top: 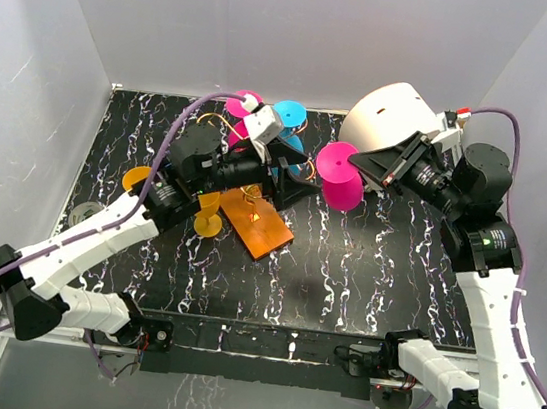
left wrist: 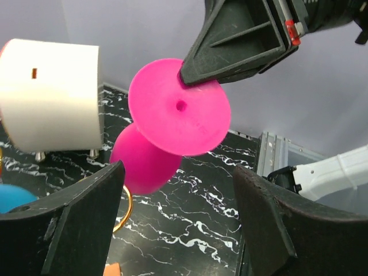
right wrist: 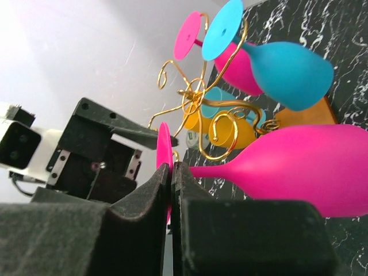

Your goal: Place the wine glass upside down on the wine glass rack

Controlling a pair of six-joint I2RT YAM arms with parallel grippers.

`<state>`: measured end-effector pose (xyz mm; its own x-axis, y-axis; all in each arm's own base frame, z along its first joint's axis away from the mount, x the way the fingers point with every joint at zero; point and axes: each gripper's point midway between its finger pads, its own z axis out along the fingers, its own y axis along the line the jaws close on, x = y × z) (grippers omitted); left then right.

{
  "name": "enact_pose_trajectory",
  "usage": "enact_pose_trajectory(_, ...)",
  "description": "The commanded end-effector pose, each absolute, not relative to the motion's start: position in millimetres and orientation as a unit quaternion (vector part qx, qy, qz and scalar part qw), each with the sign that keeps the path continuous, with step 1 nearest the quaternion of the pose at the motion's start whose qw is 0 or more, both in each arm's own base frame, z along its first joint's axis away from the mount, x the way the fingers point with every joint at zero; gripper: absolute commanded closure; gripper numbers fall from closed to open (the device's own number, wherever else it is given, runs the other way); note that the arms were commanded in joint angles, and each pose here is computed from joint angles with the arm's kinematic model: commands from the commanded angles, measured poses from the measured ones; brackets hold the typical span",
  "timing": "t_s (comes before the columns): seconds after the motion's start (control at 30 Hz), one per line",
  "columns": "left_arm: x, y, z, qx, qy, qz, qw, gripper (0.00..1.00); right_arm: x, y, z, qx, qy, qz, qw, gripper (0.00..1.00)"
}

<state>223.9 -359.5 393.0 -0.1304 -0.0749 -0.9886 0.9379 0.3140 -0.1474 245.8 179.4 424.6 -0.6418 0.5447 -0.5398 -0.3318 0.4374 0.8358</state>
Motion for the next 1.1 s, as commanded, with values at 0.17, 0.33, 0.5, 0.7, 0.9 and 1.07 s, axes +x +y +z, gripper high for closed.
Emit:
enact_pose_trajectory(0.17,236.2,-306.7,415.1,0.242,0.660,-0.402,0.587,0.25,282.2,181.5,431.4,0.076,0.704,0.534,0.463,1.00)
enact_pose_trajectory(0.33,240.1,-278.4,415.8,0.219,0.670,-0.354,0.615,0.24,293.7,188.2,428.8,0.072,0.700,0.548,0.453,1.00)
enact_pose_trajectory(0.5,237.4,-248.8,429.0,0.205,0.662,-0.313,0.649,0.24,302.1,195.3,420.8,0.068,0.700,0.558,0.441,1.00)
enact_pose_trajectory(0.7,230.3,-208.8,445.5,0.176,0.647,-0.271,0.691,0.24,306.1,216.1,415.9,0.052,0.698,0.577,0.421,1.00)
enact_pose_trajectory(0.9,223.1,-183.7,454.2,0.154,0.637,-0.250,0.713,0.23,307.6,241.7,413.9,0.035,0.699,0.588,0.406,1.00)
enact_pose_trajectory(1.07,221.8,-177.4,457.9,0.150,0.633,-0.244,0.719,0.22,302.7,262.2,408.9,0.014,0.703,0.598,0.385,1.00)
